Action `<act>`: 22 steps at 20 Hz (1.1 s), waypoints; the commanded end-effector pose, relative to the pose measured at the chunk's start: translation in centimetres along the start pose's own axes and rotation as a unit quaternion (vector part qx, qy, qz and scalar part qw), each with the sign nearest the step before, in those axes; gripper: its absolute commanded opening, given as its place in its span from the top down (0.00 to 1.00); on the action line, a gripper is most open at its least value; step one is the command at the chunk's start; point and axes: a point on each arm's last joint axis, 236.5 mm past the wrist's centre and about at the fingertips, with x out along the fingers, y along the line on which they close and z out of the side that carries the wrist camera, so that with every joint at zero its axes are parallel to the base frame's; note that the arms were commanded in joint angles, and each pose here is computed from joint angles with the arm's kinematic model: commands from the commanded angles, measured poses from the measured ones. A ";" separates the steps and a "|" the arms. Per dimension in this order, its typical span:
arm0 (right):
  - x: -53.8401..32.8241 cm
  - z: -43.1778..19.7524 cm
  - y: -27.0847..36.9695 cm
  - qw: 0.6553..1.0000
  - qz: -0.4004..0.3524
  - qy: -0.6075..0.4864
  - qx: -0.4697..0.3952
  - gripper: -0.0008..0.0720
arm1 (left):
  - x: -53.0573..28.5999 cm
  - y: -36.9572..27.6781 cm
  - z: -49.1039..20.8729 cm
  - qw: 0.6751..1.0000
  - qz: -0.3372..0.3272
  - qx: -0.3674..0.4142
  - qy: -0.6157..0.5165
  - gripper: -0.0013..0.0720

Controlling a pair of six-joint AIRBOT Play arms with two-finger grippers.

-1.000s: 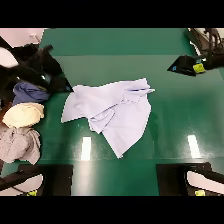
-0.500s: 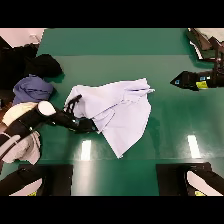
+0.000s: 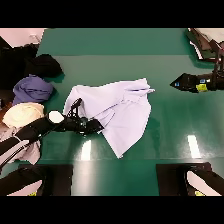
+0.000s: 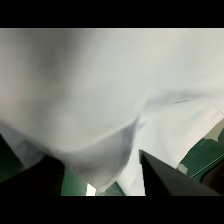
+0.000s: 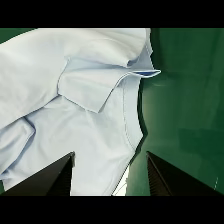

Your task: Fold the shirts.

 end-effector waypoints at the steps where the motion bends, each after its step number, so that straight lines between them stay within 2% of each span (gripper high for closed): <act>1: 0.0 0.0 0.0 1.000 0.000 0.000 0.000 0.30 | 0.3 -0.9 0.5 1.000 -0.021 -0.015 -0.007 0.40; 2: 0.0 0.0 0.0 1.000 0.000 0.000 0.000 0.30 | 0.2 -1.3 0.4 1.000 -0.025 -0.004 -0.003 0.64; 4: 0.0 -0.4 0.0 1.000 0.001 0.008 0.000 0.30 | 0.0 -1.9 0.1 0.999 -0.031 0.012 0.008 0.95; 6: -0.1 -1.3 0.1 1.000 0.001 0.028 0.000 0.30 | -0.6 -3.0 -0.5 0.998 -0.038 0.031 0.025 0.95; 9: -0.2 -3.4 0.1 0.998 0.004 0.070 0.000 0.30 | -2.8 -4.8 -0.9 0.992 -0.029 0.112 0.042 0.95; 14: 1.9 -10.2 -2.4 0.990 -0.002 0.131 0.053 0.30 | -8.9 -5.7 0.5 0.959 0.064 0.276 0.026 0.95; 17: 3.6 -15.4 -3.3 0.979 0.002 0.177 0.101 0.29 | -9.4 -5.9 0.7 0.955 0.071 0.286 0.026 0.95; 19: 5.0 -18.7 -1.6 0.967 0.045 0.209 0.139 0.25 | -9.3 -5.9 0.9 0.956 0.071 0.285 0.024 0.95; 22: 8.1 -22.3 1.8 0.953 0.099 0.221 0.182 0.25 | -9.3 -6.0 1.0 0.959 0.071 0.275 0.020 0.95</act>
